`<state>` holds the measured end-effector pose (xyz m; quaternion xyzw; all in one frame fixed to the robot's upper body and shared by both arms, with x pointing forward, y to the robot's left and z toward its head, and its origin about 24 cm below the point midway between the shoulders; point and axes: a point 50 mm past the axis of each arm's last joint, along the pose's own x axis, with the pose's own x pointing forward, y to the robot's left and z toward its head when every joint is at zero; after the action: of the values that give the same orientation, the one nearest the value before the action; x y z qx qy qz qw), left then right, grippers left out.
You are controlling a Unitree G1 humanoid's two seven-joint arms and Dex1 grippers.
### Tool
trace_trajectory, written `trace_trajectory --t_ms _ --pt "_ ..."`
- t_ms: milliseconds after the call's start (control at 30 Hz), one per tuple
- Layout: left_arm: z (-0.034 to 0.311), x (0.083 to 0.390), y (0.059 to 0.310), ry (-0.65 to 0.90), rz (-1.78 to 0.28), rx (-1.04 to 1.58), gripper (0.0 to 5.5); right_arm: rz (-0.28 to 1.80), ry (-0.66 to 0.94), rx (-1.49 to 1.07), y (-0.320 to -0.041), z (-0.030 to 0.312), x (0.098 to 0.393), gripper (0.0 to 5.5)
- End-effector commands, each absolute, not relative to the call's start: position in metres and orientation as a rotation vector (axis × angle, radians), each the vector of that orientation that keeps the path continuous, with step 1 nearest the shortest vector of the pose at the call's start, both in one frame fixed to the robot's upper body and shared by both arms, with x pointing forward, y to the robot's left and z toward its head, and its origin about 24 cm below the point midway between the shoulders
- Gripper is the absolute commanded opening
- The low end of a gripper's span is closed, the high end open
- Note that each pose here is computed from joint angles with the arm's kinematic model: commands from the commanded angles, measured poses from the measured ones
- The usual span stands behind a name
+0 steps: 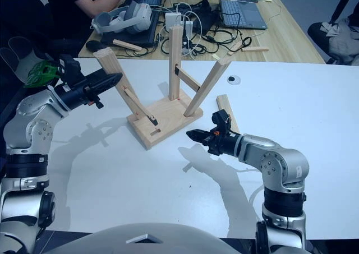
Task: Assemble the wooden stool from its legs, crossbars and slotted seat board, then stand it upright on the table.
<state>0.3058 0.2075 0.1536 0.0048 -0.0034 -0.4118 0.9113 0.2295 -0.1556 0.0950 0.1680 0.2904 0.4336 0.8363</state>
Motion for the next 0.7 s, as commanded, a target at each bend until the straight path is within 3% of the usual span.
trace_trajectory --t_ms 33,200,500,700 --pt "0.152 0.309 0.205 -0.029 -0.833 0.037 1.02 0.927 0.606 0.353 -0.155 0.098 0.230 0.00" --pt "0.141 0.307 0.201 -0.008 -0.851 0.050 1.02 0.925 0.603 0.357 -0.155 0.098 0.230 0.00" --pt "0.122 0.295 0.205 0.174 -0.918 0.055 1.02 0.920 0.592 0.372 -0.154 0.099 0.232 0.00" --pt "0.104 0.286 0.190 0.250 -0.909 0.123 1.02 0.911 0.575 0.383 -0.153 0.101 0.233 0.00"
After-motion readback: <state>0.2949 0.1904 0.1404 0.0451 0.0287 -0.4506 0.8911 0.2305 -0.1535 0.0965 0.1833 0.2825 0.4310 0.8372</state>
